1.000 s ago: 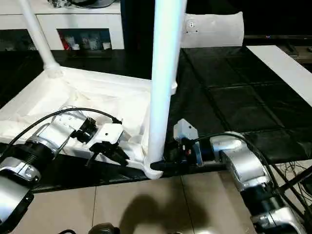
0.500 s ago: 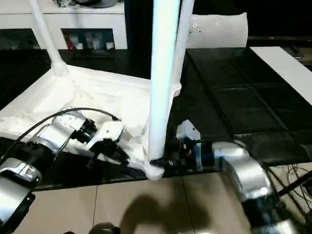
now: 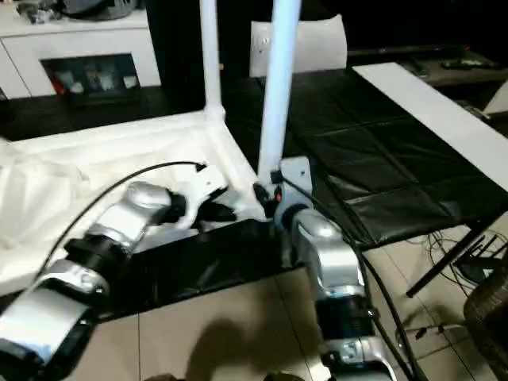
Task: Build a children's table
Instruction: Rotate leg to tighten
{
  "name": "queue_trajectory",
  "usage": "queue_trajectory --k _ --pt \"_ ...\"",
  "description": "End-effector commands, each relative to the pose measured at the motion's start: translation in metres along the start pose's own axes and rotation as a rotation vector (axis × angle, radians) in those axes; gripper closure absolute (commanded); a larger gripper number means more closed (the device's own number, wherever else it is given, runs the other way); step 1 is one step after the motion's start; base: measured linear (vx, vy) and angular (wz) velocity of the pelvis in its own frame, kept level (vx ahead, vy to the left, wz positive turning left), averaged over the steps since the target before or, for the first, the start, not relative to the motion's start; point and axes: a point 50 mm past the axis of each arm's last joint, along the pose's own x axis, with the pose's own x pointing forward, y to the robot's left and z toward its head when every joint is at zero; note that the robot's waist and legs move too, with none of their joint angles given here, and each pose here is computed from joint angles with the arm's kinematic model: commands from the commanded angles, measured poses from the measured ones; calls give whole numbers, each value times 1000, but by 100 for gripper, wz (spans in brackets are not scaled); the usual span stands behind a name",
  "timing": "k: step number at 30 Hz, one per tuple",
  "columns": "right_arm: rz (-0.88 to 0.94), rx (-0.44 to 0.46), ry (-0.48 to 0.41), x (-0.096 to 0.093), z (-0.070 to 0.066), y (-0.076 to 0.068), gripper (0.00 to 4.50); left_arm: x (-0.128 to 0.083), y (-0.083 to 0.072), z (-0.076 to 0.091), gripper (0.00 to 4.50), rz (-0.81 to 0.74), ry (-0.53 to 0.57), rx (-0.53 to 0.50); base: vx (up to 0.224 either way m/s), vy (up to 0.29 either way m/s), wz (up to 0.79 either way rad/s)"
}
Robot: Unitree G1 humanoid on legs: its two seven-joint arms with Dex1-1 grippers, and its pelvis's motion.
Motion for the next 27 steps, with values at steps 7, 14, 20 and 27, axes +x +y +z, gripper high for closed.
queue_trajectory --k 7,14,20,27 --pt "176 -55 -105 -6 3 11 151 -5 -2 20 450 -41 -82 174 0 0 0" --pt "356 -239 -100 -29 6 -26 101 -27 2 4 450 -213 -29 296 0 0 0" --pt "699 -376 -33 -51 7 -32 101 -43 -2 -5 450 -430 19 391 0 0 0" --pt "1008 -402 68 -65 5 -30 128 -51 -6 -7 450 -610 85 440 0 0 0"
